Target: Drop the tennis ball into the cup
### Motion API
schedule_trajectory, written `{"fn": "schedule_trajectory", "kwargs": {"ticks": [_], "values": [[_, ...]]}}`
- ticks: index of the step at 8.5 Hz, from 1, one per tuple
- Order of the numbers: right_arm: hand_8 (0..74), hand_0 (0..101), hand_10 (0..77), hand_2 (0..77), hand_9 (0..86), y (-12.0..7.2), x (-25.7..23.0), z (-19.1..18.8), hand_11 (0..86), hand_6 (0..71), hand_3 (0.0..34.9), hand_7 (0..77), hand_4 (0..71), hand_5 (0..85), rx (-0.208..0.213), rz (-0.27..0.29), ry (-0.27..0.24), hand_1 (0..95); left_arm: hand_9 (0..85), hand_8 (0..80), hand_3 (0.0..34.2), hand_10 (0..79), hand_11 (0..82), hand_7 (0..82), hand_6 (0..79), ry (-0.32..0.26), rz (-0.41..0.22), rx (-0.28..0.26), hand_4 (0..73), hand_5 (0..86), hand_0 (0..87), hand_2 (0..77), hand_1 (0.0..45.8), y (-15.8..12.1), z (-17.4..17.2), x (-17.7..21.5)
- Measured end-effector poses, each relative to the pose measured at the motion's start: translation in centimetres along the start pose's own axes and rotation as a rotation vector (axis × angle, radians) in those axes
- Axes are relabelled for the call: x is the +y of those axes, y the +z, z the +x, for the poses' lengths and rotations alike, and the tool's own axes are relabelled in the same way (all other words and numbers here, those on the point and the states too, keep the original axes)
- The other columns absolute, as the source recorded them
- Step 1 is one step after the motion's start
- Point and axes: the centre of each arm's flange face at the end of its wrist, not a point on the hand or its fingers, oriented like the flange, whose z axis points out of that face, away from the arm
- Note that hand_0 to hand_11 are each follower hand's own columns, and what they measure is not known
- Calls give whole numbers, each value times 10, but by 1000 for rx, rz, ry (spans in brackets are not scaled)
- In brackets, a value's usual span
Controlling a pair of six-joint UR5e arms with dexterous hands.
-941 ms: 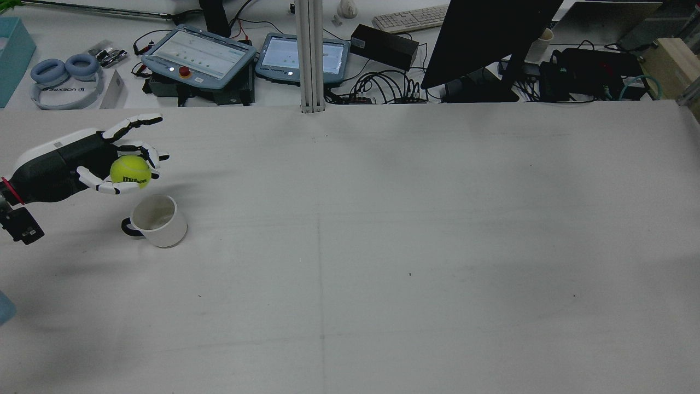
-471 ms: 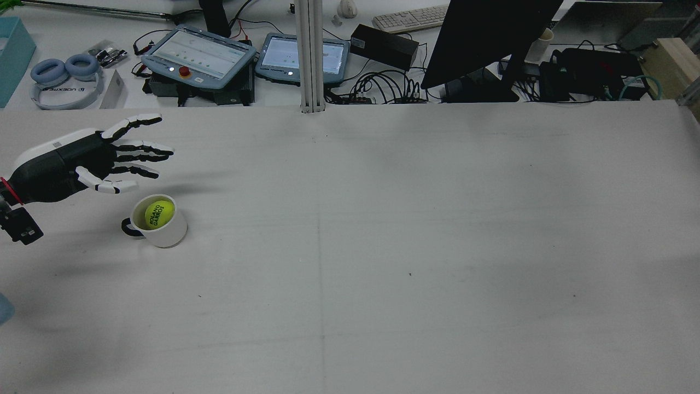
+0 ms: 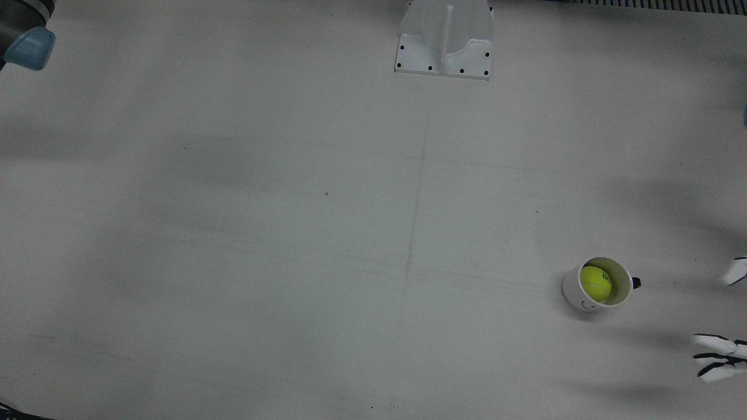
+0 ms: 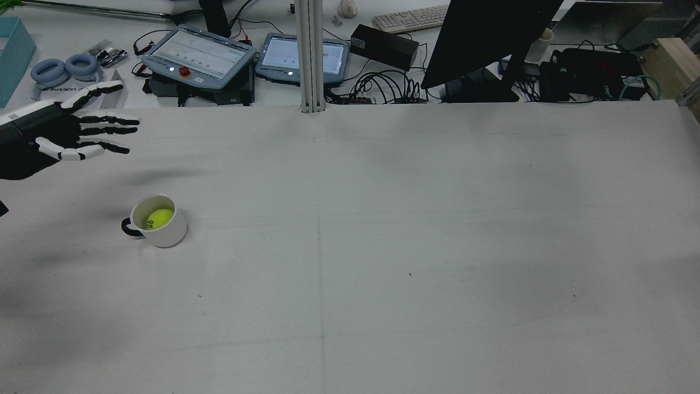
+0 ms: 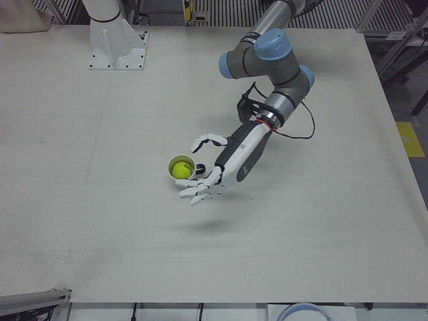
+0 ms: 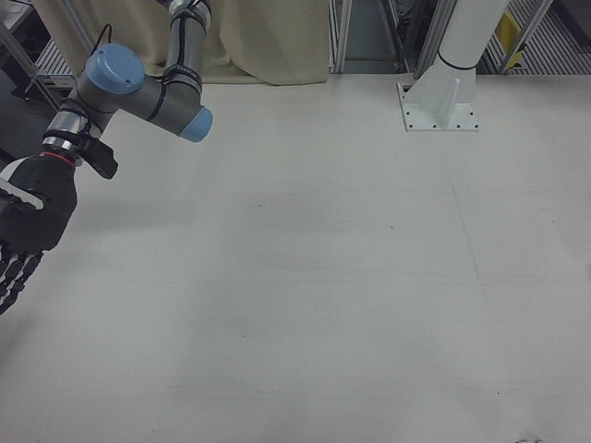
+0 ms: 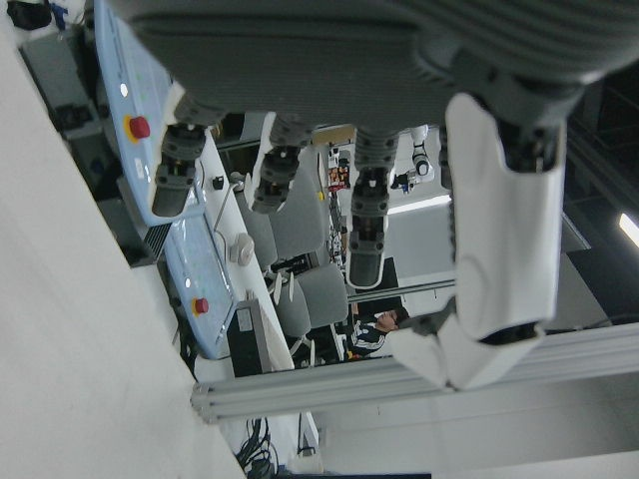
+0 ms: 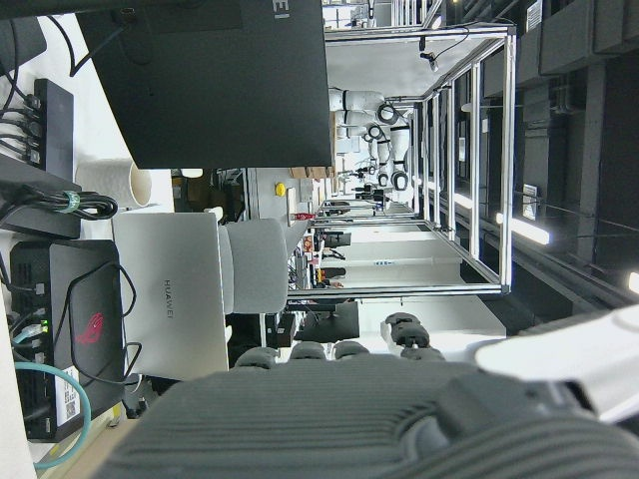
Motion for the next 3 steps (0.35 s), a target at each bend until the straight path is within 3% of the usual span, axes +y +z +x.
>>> {"fn": "schedule_trajectory", "kwargs": {"ticks": [1, 2, 3], "values": [[0, 0, 0, 5, 0, 0, 0, 0, 5, 0, 0, 5, 0, 0, 0, 0, 0, 5, 76, 213, 292, 136, 235, 196, 349, 16, 41, 78, 5, 185, 680, 415, 240, -14, 50, -12], [0, 0, 0, 5, 0, 0, 0, 0, 5, 0, 0, 5, 0, 0, 0, 0, 0, 5, 87, 213, 308, 136, 235, 196, 245, 32, 72, 138, 5, 191, 720, 415, 240, -26, 88, -20], [0, 0, 0, 5, 0, 0, 0, 0, 5, 0, 0, 5, 0, 0, 0, 0, 0, 5, 87, 213, 308, 136, 235, 196, 245, 42, 94, 178, 5, 191, 720, 415, 240, -37, 113, -25]]}}
